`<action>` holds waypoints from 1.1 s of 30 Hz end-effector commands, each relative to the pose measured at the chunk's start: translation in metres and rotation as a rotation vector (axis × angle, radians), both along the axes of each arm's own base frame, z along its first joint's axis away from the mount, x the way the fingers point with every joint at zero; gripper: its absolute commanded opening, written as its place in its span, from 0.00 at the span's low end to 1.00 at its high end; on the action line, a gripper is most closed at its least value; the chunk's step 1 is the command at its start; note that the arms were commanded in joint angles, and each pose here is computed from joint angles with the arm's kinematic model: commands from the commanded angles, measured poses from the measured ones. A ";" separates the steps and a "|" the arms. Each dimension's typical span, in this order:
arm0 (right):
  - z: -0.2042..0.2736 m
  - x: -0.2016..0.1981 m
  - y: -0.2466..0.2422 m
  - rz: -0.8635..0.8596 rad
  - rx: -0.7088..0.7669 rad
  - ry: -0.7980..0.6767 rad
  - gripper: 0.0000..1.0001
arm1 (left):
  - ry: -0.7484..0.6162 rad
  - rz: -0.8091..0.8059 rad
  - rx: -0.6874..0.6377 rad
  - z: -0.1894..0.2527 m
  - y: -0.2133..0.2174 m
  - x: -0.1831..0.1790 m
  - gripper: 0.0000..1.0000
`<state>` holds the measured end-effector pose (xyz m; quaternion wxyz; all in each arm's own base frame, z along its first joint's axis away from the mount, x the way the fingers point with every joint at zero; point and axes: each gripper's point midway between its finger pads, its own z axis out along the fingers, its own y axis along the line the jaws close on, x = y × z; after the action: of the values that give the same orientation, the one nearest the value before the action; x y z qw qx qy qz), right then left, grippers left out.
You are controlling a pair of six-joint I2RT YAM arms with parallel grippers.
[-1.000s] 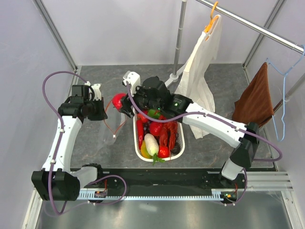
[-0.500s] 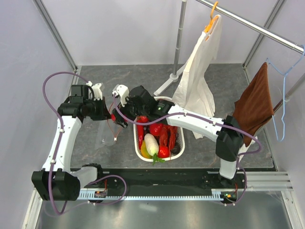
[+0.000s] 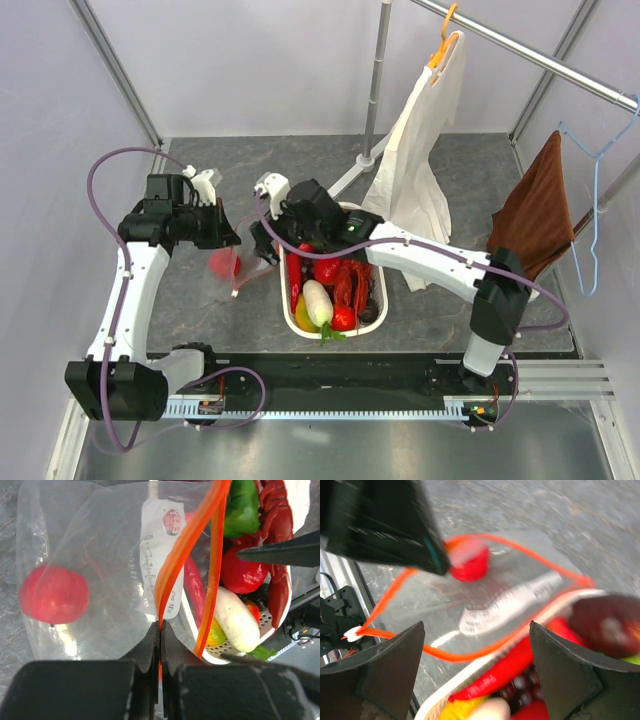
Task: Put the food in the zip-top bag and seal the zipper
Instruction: Place the fake fruit in the zipper food storage bag, then pick up the fake fruit from the bin.
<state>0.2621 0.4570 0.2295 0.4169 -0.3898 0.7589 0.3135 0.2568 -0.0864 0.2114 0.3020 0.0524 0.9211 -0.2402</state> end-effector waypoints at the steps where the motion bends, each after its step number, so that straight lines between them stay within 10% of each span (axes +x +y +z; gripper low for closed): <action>1: 0.017 0.005 -0.033 -0.093 0.033 0.011 0.88 | -0.062 0.008 -0.065 0.032 -0.008 0.003 0.02; 15: 0.014 0.067 -0.088 -0.084 -0.234 -0.204 0.98 | -0.022 0.064 -0.103 0.043 -0.003 0.006 0.02; 33: -0.038 0.101 -0.055 0.454 -0.372 -0.525 0.98 | -0.001 0.126 -0.101 0.032 0.013 0.012 0.02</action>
<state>0.3561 0.3804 0.1826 0.4179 -0.6349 0.6354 0.1365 0.2664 -0.0716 0.2391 0.3156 -0.0134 0.9138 -0.2552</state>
